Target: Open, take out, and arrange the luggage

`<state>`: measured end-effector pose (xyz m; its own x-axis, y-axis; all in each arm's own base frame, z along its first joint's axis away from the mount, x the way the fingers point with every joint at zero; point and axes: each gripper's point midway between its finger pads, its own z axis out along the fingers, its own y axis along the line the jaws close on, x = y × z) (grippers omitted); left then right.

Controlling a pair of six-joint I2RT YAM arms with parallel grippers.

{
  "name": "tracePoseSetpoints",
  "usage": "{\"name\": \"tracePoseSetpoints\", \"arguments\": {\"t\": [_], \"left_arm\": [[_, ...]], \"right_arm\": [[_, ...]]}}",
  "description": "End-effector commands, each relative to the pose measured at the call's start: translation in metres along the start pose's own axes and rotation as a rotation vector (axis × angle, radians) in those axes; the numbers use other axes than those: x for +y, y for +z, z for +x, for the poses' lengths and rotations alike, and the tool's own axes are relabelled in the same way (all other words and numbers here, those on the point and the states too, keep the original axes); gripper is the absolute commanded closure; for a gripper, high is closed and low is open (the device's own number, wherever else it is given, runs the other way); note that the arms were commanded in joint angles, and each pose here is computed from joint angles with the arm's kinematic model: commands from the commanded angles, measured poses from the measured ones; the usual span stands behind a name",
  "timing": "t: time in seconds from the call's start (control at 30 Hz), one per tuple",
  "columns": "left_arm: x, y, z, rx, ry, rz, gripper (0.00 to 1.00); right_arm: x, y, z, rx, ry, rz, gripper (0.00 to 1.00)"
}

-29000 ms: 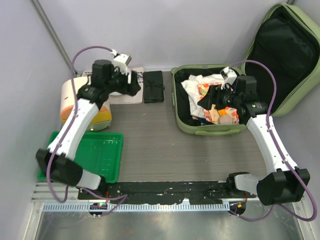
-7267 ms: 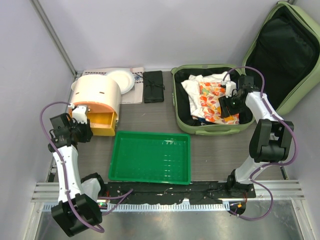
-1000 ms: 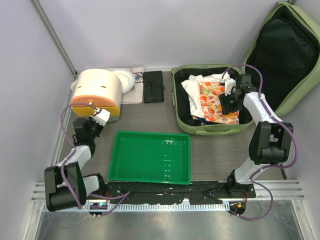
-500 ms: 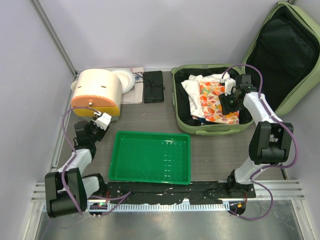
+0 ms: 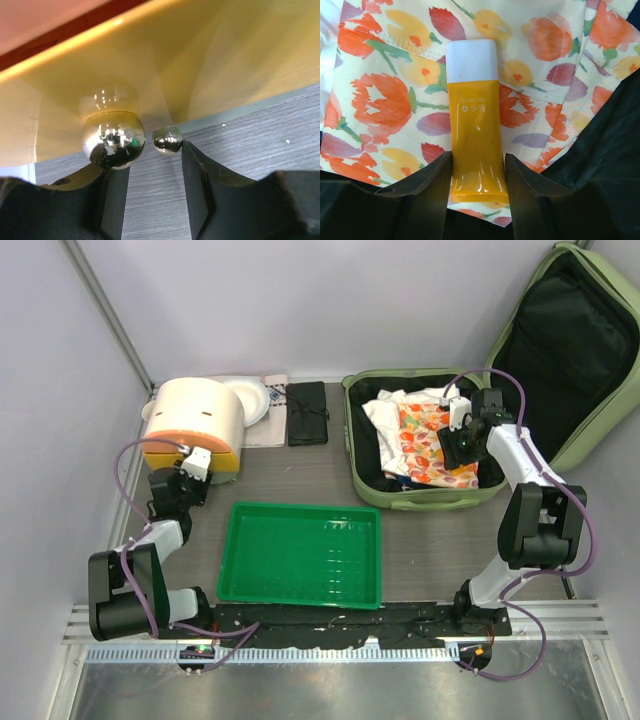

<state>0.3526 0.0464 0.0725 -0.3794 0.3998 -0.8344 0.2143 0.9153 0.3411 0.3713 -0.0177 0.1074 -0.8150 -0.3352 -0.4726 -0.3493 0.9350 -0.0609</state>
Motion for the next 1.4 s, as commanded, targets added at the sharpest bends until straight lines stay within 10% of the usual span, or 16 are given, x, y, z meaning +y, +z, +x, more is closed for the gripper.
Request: {"name": "tracePoseSetpoints", "arguments": {"t": [0.0,0.67,1.37], "left_arm": [[0.022,0.004,-0.039,-0.117,-0.031,-0.078,0.52],[0.039,0.012,-0.042,-0.148,-0.106,-0.181,0.47],[0.017,-0.014,-0.032,-0.124,-0.062,-0.09,0.95]], "right_arm": [[-0.003,-0.017,-0.01,-0.05,-0.007,0.037,0.48],[-0.005,-0.015,-0.01,-0.037,0.001,0.044,0.49],[-0.007,-0.016,-0.012,-0.043,-0.017,0.048,0.49]]}}
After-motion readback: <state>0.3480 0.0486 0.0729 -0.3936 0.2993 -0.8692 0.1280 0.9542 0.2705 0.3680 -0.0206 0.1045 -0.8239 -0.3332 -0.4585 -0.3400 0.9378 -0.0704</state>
